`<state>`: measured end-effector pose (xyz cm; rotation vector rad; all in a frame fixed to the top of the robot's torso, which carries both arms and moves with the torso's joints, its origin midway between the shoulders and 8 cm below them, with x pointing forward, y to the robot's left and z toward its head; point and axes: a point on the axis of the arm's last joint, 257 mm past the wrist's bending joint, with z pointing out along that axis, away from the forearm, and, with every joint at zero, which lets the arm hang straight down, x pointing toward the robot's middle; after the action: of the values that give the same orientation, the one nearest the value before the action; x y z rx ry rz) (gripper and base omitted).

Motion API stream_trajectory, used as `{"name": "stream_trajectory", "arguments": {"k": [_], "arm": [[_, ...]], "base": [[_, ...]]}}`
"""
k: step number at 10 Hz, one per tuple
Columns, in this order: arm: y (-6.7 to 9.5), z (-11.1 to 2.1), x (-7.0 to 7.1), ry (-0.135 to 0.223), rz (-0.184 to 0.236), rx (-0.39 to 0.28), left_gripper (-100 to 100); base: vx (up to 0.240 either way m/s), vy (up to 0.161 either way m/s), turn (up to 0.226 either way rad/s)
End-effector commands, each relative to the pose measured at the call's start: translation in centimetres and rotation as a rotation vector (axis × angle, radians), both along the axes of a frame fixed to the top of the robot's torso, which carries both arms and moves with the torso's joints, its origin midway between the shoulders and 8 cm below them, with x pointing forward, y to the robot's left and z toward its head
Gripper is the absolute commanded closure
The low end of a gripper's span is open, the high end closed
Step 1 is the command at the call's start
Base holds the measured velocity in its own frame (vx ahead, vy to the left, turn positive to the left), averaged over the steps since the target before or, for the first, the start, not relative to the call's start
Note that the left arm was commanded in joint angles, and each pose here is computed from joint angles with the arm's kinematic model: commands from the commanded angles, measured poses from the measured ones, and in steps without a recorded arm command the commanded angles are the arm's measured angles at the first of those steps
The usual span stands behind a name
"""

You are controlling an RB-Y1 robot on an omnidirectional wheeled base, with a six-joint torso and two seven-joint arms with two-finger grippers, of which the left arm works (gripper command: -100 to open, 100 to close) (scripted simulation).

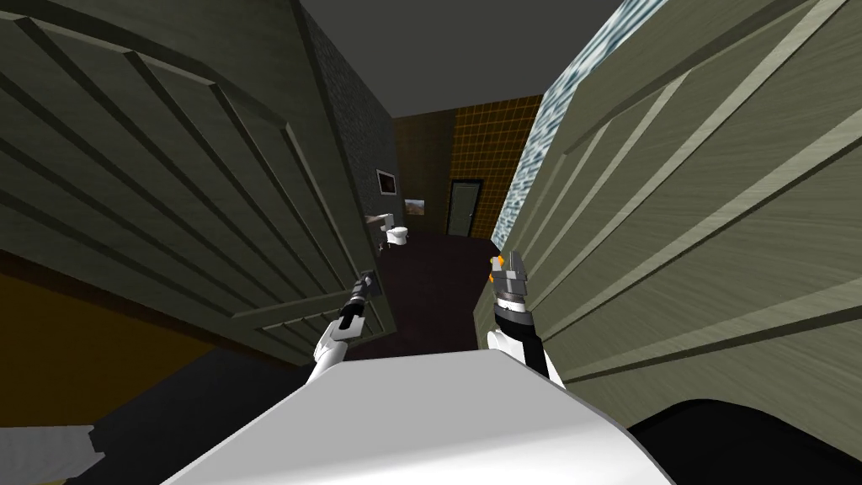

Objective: Push the door open

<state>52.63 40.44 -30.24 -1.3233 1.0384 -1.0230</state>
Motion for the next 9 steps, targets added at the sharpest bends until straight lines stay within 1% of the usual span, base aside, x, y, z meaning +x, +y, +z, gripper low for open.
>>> {"name": "stream_trajectory", "arguments": {"k": [1, 5, 9], "arm": [[1.3, 0.6, -0.4, -0.012, 0.026, 0.006, 100], [4.7, 0.6, -2.2, -0.014, 0.105, 0.004, 100], [8.9, 0.5, -4.8, -0.016, 0.202, 0.003, 100]], "base": [[0.163, -0.006, -0.031], [0.177, -0.013, -0.042], [0.207, -0.020, -0.047]]}}
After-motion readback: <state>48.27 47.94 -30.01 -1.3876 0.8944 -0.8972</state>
